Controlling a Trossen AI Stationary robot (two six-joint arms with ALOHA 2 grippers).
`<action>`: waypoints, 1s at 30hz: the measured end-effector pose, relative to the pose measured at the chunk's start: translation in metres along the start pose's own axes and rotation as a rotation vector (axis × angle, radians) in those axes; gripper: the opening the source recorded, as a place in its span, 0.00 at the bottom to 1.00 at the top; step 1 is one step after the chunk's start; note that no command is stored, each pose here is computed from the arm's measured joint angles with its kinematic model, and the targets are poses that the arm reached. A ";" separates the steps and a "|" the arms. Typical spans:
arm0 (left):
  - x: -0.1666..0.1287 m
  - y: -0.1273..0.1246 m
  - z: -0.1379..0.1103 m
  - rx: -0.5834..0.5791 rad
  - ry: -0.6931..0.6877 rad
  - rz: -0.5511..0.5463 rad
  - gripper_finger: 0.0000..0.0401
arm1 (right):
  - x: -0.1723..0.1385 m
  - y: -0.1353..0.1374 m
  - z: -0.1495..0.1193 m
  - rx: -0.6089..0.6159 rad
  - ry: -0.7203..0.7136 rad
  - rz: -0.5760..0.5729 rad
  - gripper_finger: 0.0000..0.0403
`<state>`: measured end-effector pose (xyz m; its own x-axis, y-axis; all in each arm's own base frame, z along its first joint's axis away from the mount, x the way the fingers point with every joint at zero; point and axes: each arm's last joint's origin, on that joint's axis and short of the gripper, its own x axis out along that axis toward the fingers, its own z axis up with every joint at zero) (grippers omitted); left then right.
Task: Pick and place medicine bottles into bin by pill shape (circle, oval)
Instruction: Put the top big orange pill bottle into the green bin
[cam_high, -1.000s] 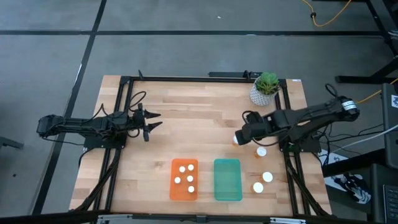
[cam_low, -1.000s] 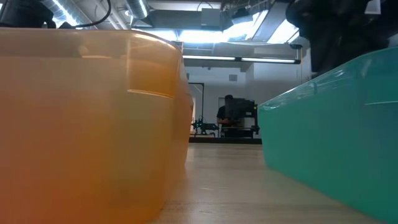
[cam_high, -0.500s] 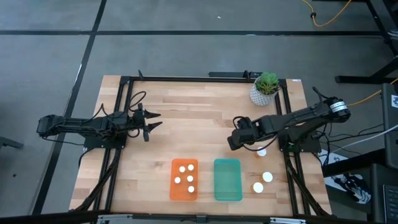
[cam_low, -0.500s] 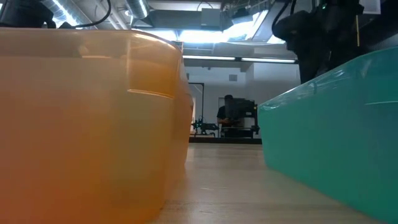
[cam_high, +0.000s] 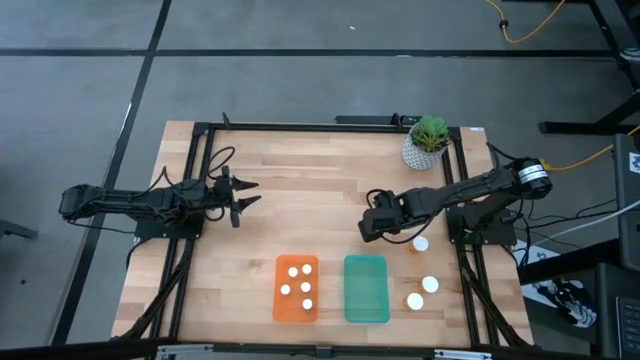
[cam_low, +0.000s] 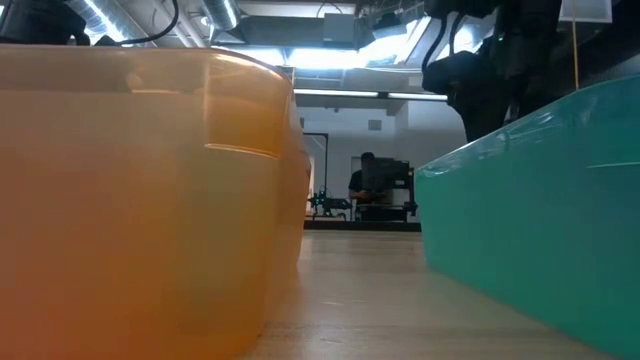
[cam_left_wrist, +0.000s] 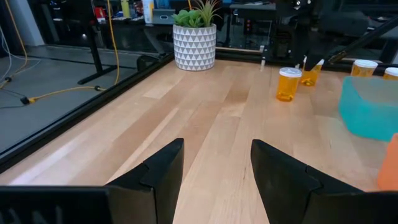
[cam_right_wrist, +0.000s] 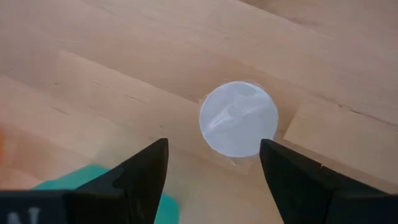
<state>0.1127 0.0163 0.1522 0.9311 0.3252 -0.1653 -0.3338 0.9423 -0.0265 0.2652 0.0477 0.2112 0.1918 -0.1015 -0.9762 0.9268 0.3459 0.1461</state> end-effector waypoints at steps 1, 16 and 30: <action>0.000 0.000 0.000 0.000 0.000 0.000 0.45 | 0.000 0.000 0.000 0.000 0.000 0.000 0.63; 0.000 0.000 0.000 0.000 0.000 0.000 0.45 | 0.000 0.003 0.001 0.010 -0.025 0.025 0.63; 0.000 0.000 0.000 0.000 0.000 0.000 0.45 | 0.000 -0.005 0.004 0.037 -0.015 -0.050 0.72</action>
<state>0.1127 0.0164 0.1521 0.9310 0.3254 -0.1656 -0.3340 0.9422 -0.0262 0.2617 0.0421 0.2106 0.1493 -0.1322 -0.9799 0.9467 0.3050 0.1031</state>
